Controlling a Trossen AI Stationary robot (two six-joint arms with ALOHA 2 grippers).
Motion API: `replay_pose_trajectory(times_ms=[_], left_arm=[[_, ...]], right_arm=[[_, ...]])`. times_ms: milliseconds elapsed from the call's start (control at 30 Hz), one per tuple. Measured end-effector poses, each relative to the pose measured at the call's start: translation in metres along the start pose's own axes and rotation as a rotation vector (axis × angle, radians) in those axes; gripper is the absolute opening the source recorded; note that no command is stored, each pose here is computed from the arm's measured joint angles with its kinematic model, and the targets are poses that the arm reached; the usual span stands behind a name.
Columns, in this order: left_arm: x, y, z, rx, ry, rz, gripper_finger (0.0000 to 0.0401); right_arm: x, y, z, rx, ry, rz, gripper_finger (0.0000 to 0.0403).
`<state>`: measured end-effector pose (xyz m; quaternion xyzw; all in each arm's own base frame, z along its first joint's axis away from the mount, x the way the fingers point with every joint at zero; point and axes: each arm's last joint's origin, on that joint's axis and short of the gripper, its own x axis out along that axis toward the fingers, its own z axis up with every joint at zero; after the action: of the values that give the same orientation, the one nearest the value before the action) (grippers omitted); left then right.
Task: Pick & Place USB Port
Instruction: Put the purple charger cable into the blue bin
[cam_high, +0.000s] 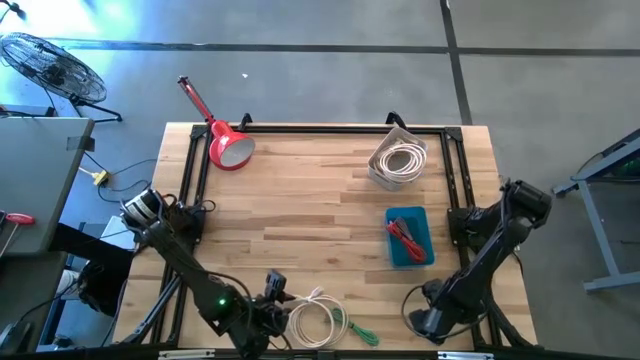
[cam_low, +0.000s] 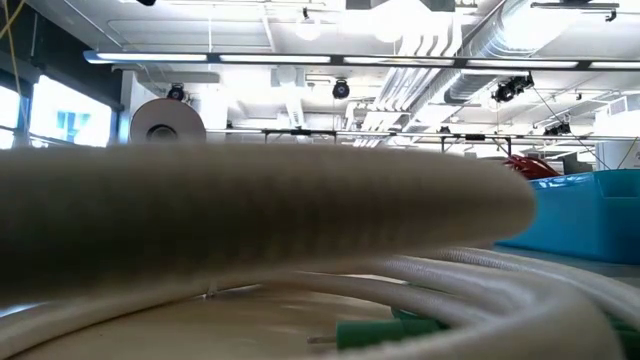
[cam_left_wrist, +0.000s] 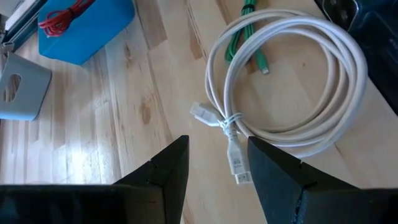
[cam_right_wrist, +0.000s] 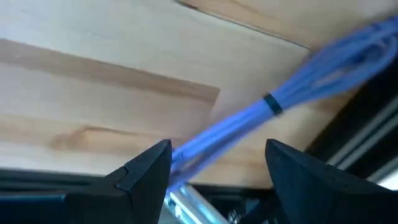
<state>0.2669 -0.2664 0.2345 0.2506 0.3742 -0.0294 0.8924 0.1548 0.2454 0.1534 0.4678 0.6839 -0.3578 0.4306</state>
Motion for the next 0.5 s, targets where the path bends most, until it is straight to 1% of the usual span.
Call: replay_pose_trajectory(times_ms=[100,233,400,500], left_arm=[[0.000,0.000,0.000,0.000,-0.001,0.001,0.0157],[0.000,0.000,0.000,0.005,0.001,0.002,0.0157],[0.000,0.000,0.000,0.009,0.002,0.004,0.0157],[0.000,0.000,0.000,0.010,0.002,0.004,0.0157]], right_arm=[[0.011,0.000,0.000,-0.002,-0.022,-0.026,0.0252],[0.023,0.003,-0.003,-0.017,-0.014,-0.036,0.0252],[0.029,0.005,-0.001,-0.033,-0.028,-0.039,0.0251],[0.029,0.004,0.000,-0.066,-0.048,-0.034,0.0239]])
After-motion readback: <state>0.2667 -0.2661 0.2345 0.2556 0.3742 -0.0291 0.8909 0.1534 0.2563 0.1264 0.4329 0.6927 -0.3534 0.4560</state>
